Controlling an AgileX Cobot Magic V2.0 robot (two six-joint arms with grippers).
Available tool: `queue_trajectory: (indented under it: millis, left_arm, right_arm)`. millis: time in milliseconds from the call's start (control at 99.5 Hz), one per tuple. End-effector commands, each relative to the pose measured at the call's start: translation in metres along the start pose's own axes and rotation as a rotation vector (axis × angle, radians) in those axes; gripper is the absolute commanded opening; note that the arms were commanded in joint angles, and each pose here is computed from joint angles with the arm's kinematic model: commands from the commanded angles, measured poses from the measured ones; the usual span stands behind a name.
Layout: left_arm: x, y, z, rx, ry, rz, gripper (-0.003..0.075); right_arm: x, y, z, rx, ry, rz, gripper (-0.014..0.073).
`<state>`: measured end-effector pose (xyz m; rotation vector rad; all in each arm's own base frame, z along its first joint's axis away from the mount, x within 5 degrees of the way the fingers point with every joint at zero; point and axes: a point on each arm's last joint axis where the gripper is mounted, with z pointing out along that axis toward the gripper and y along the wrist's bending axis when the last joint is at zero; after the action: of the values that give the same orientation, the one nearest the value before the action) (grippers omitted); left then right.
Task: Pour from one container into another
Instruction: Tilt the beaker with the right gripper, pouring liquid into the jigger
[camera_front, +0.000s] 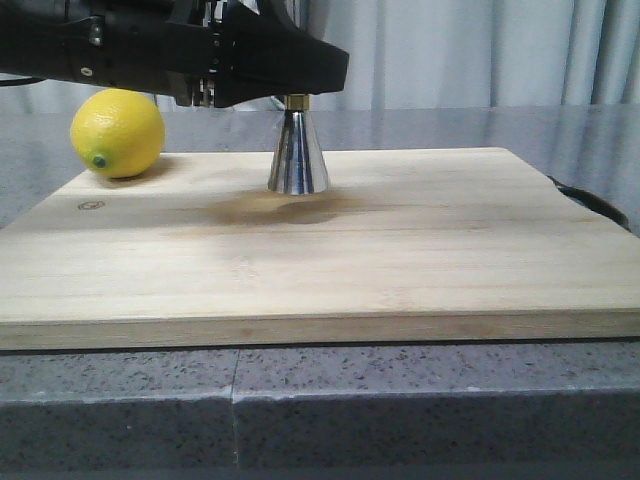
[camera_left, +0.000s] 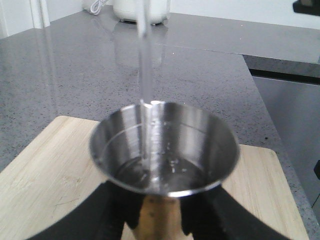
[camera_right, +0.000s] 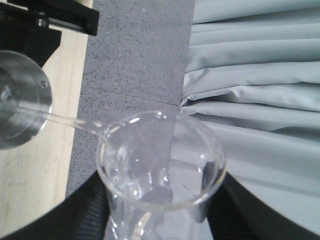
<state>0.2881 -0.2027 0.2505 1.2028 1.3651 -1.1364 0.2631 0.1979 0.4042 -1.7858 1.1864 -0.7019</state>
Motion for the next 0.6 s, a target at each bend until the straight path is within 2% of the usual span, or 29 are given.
queue_trajectory:
  millis: [0, 593]
  left_arm:
    - [-0.0307, -0.0051, -0.0017, 0.013, -0.132, 0.032, 0.0197]
    - [-0.0307, -0.0051, -0.0017, 0.013, -0.132, 0.032, 0.0197]
  right_arm:
    - [0.0003, -0.0238, -0.0211, 0.149, -0.033, -0.033, 0.0300]
    - [-0.0006, -0.0255, -0.0214, 0.170, -0.037, -0.094, 0.0300]
